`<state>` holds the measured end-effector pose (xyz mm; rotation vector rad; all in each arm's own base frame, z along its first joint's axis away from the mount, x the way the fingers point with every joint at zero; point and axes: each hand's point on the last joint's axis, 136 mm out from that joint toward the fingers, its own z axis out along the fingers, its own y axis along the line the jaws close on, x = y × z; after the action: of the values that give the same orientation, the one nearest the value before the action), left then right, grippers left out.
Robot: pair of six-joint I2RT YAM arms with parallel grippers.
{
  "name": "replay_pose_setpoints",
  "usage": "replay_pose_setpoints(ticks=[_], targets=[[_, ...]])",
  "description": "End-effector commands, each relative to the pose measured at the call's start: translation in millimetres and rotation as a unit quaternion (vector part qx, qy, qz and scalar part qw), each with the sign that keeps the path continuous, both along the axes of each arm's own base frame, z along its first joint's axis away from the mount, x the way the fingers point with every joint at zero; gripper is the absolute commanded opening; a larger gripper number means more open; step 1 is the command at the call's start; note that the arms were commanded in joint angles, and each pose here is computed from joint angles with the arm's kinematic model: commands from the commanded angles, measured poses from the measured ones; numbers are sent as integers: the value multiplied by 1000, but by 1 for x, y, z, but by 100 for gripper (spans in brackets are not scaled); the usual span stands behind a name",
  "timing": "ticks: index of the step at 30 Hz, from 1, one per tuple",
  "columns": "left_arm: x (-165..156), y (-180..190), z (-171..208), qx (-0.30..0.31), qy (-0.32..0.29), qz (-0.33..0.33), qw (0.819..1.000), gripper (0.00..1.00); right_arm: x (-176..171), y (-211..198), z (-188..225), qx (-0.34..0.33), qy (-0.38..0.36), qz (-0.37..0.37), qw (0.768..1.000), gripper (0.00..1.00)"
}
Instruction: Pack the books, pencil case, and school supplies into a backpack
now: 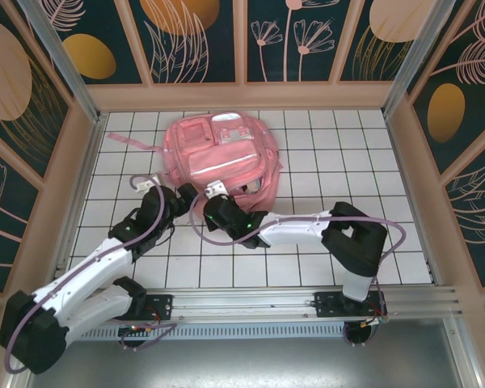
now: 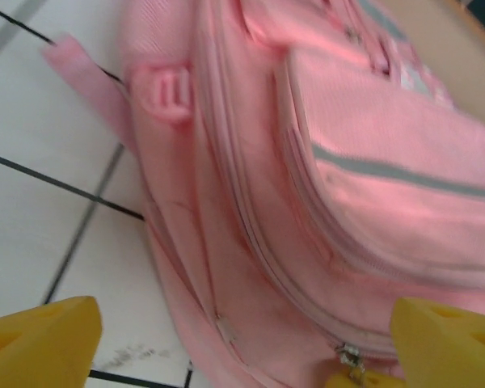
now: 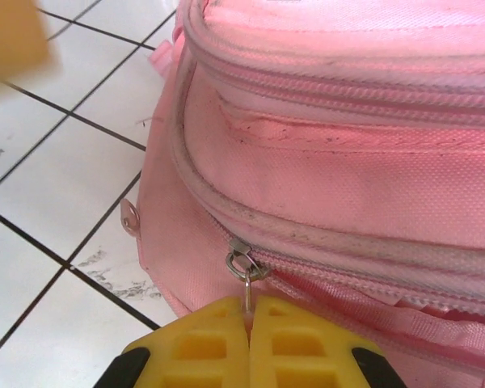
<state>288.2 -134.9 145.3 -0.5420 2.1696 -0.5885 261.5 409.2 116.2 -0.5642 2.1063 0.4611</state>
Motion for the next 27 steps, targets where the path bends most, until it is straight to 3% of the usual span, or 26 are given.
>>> replay_pose_setpoints(ticks=[1, 16, 20, 24, 27], targets=[[4, -32, -3, -55, 10, -57, 997, 83, -6, 5, 27, 87, 17, 33, 996, 0], [20, -52, -39, -108, 48, -41, 992, 75, -16, 10, 33, 154, 48, 78, 984, 0], [25, -48, -50, -98, 54, -24, 993, 51, -16, 9, 34, 157, 46, 77, 984, 0], [29, -43, -57, -91, 59, -9, 994, 1, -14, 5, 31, 149, 45, 68, 985, 0], [30, -31, -59, -77, 59, 8, 995, 0, -11, -4, 29, 138, 39, 54, 988, 0]])
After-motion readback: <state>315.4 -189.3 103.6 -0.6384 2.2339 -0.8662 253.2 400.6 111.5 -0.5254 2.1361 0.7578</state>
